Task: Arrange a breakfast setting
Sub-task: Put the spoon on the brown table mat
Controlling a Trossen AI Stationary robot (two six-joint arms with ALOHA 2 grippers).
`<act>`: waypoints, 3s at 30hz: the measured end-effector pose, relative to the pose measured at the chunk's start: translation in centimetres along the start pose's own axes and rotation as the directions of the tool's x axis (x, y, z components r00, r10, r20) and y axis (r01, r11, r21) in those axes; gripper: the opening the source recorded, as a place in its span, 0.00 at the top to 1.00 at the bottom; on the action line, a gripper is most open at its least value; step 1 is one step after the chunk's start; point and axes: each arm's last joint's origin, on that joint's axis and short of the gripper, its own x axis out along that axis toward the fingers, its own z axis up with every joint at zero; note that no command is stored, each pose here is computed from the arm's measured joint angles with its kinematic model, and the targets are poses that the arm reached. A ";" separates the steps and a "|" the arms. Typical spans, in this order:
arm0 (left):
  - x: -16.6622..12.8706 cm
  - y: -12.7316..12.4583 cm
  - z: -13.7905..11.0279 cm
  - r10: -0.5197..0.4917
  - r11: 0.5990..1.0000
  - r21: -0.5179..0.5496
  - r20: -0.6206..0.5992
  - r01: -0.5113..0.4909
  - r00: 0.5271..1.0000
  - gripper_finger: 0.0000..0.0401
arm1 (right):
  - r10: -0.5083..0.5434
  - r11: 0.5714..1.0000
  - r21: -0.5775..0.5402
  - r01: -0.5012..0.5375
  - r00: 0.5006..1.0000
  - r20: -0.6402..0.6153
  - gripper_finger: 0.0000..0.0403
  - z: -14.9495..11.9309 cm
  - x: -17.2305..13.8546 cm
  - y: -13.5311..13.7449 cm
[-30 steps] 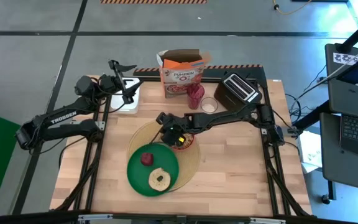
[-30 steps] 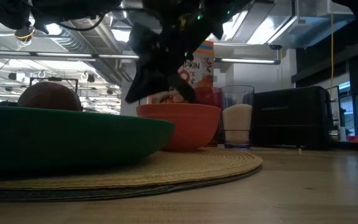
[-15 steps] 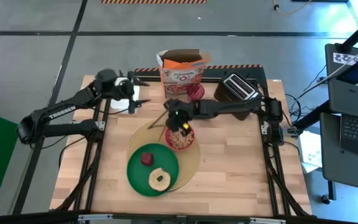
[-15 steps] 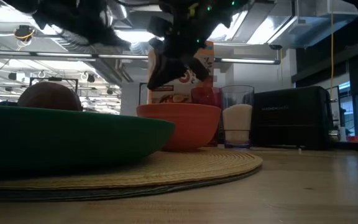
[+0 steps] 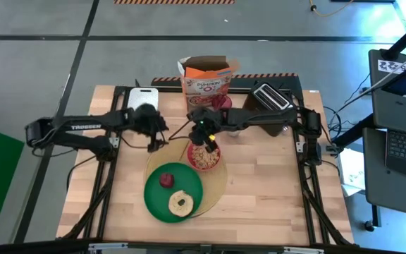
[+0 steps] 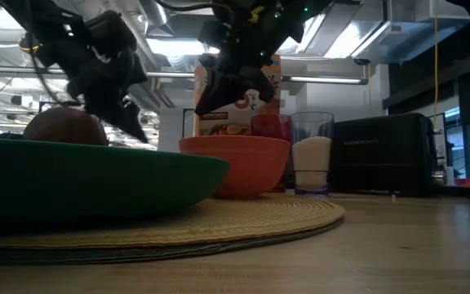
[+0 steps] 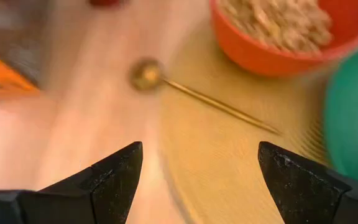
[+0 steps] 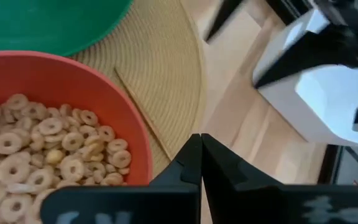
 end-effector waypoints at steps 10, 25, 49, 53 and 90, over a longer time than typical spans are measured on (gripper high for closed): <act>2.3 -4.6 -0.6 -0.081 0.995 0.049 -0.111 0.086 0.991 0.22 | -0.001 1.000 -0.017 0.001 1.000 -0.021 0.99 -0.1 0.0 0.1; 4.9 -7.7 -1.1 -0.226 0.962 0.119 -0.165 0.247 0.960 0.22 | 0.043 0.999 -0.003 -0.043 0.997 -0.061 0.99 -0.4 0.1 0.6; 5.4 -2.5 -0.7 -0.060 0.982 0.173 -0.096 0.077 0.994 0.25 | 0.054 0.999 -0.003 -0.054 0.998 0.034 0.99 -6.7 2.2 -3.7; 6.3 -2.8 -1.9 -0.125 0.977 0.147 -0.201 0.156 0.972 0.33 | 0.072 0.997 -0.025 -0.071 0.997 0.034 0.99 -7.0 3.2 -3.3; 6.9 -2.1 0.8 0.013 0.983 0.181 0.072 -0.026 0.997 0.84 | -0.016 0.996 -0.087 0.007 0.995 -0.099 0.99 -2.3 1.9 -0.8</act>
